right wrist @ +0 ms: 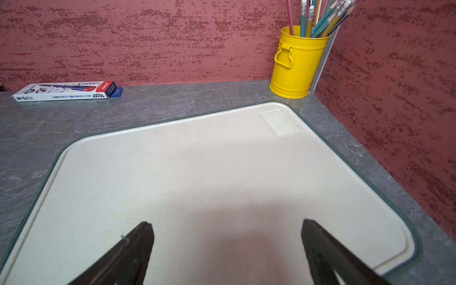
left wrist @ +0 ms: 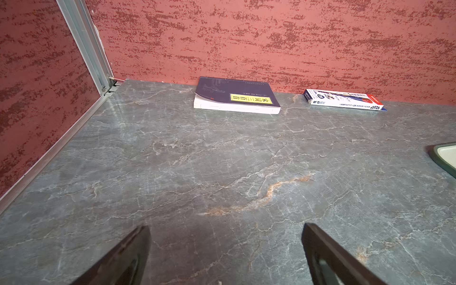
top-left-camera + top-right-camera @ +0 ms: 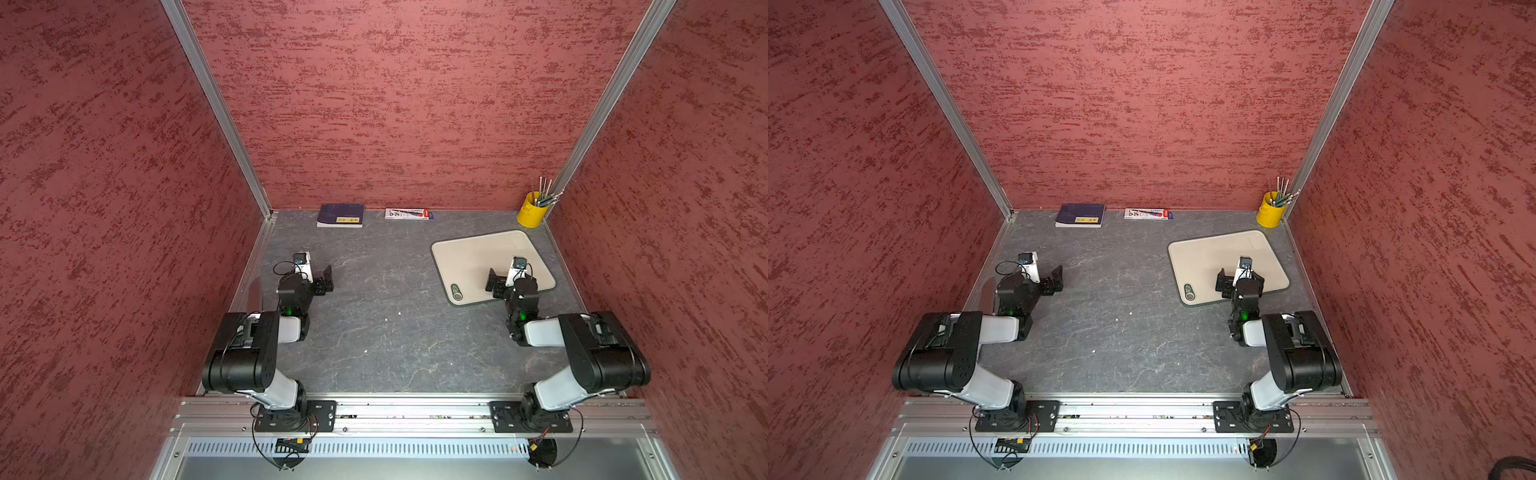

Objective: Align the knife with the edge of the cutting board
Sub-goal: Move the work surface to the center of the board.

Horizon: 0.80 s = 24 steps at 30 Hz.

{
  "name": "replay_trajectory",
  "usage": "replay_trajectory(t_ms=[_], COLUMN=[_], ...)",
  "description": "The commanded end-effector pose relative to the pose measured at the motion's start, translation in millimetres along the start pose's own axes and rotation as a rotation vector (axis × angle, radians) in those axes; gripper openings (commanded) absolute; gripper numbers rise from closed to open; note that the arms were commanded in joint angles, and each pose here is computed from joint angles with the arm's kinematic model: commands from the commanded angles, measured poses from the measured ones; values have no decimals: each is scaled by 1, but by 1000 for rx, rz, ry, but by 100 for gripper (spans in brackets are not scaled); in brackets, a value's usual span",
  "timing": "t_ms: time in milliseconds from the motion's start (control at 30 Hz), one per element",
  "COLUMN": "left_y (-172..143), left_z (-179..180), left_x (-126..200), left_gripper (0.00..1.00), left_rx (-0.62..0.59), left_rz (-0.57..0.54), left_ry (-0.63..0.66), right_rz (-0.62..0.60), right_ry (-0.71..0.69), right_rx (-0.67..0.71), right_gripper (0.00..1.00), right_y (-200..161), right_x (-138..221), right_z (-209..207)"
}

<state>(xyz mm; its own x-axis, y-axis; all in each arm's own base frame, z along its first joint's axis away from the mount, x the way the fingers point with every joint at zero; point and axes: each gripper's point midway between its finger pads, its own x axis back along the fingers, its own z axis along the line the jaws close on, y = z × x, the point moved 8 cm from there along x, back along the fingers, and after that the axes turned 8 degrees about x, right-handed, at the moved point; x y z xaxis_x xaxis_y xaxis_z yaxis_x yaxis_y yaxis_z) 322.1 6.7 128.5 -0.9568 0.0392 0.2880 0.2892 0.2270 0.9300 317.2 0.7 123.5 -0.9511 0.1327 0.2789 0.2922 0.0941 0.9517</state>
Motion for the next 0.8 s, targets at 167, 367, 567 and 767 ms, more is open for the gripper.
replay_trajectory(t_ms=[167,367,567,767], left_y=[6,6,6,7], left_z=[-1,0,-1,-1], left_x=[-1,-1,-1,-1], left_gripper=[100,100,100,100], left_rx=[0,0,-1,-4], left_rz=[-23,-22,-22,-28], left_ry=[-12,-10,-11,-3], right_rz=[-58,-56,-55,-60], right_ry=[-1,0,1,-30], right_rx=[-7,-5,-6,-4], right_gripper=[98,98,98,98], right_y=[14,14,14,19], right_x=[-3,-3,-3,1], right_z=[-2,-1,-1,-2])
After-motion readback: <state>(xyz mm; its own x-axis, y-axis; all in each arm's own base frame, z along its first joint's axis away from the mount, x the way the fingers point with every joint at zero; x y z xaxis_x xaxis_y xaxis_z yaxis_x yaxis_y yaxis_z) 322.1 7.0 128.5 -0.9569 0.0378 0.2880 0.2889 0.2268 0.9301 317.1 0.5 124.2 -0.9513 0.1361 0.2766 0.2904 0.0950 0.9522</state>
